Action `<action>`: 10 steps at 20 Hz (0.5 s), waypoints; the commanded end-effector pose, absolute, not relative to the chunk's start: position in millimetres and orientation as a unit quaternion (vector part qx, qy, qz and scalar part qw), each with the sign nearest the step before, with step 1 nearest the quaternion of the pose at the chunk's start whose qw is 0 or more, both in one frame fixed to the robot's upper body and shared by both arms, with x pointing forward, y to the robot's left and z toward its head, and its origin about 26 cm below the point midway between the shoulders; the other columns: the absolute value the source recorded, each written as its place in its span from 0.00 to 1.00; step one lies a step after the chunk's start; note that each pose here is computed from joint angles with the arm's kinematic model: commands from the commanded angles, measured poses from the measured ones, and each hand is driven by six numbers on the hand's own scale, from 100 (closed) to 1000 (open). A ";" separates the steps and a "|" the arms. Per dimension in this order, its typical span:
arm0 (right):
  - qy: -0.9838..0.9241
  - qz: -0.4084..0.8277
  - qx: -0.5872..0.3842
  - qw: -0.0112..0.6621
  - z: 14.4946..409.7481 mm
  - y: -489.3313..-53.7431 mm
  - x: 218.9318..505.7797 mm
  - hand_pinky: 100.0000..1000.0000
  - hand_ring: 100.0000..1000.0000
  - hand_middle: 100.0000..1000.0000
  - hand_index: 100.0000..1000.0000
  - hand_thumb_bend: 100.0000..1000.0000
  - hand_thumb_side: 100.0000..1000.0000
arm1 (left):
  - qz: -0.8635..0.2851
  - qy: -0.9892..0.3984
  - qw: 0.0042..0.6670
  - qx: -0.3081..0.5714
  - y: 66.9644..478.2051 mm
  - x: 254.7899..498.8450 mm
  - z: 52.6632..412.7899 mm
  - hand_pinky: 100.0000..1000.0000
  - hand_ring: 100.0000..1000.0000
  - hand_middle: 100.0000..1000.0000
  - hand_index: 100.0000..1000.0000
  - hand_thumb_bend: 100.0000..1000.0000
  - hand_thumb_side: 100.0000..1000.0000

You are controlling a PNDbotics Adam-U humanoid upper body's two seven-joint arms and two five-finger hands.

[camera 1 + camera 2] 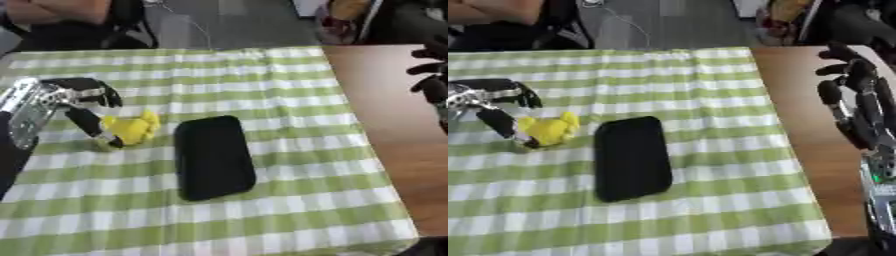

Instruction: Pick up objects on the table and place them in the box.

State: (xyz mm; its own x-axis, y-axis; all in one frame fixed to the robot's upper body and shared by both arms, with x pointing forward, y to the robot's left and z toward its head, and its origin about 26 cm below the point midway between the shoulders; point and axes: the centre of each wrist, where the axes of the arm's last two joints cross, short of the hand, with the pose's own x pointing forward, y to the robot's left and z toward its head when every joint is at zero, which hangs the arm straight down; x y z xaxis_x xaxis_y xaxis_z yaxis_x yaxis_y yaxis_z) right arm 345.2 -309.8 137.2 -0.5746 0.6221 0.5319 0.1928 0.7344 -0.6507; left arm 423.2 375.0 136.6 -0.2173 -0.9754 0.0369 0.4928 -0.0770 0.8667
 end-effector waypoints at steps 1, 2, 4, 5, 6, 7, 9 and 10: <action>-0.847 0.278 -0.247 0.381 147.2 -313.4 345.6 0.45 0.65 0.75 0.93 0.62 1.00 | -0.670 -0.405 0.538 0.314 375.3 427.9 149.5 0.80 0.72 0.70 0.82 1.00 0.36; -0.847 0.278 -0.247 0.381 147.1 -313.3 345.6 0.45 0.65 0.75 0.93 0.62 1.00 | -0.670 -0.404 0.539 0.312 375.0 428.2 147.9 0.80 0.72 0.70 0.82 1.00 0.35; -0.847 0.278 -0.247 0.381 147.1 -313.4 345.6 0.45 0.65 0.75 0.93 0.62 1.00 | -0.671 -0.403 0.540 0.311 374.5 428.9 145.7 0.80 0.72 0.70 0.82 1.00 0.35; -0.847 0.278 -0.247 0.381 147.1 -313.4 345.5 0.45 0.65 0.75 0.93 0.62 1.00 | -0.671 -0.403 0.540 0.310 374.0 429.2 145.1 0.80 0.72 0.70 0.81 1.00 0.35; -0.846 0.278 -0.247 0.381 147.0 -313.5 345.5 0.45 0.65 0.75 0.93 0.62 1.00 | -0.671 -0.404 0.538 0.309 373.1 429.7 144.8 0.80 0.71 0.70 0.81 1.00 0.35; -0.846 0.278 -0.246 0.381 146.9 -313.4 345.5 0.45 0.65 0.75 0.93 0.62 1.00 | -0.672 -0.405 0.537 0.309 372.4 430.1 144.7 0.79 0.71 0.70 0.81 1.00 0.35; -0.847 0.278 -0.246 0.381 147.0 -313.3 345.5 0.45 0.65 0.75 0.93 0.62 1.00 | -0.673 -0.408 0.535 0.309 370.6 430.8 144.7 0.79 0.71 0.70 0.81 1.00 0.36; -0.847 0.278 -0.246 0.381 147.1 -313.2 345.5 0.45 0.65 0.75 0.93 0.62 1.00 | -0.673 -0.408 0.533 0.308 369.7 431.2 144.6 0.79 0.71 0.69 0.81 1.00 0.36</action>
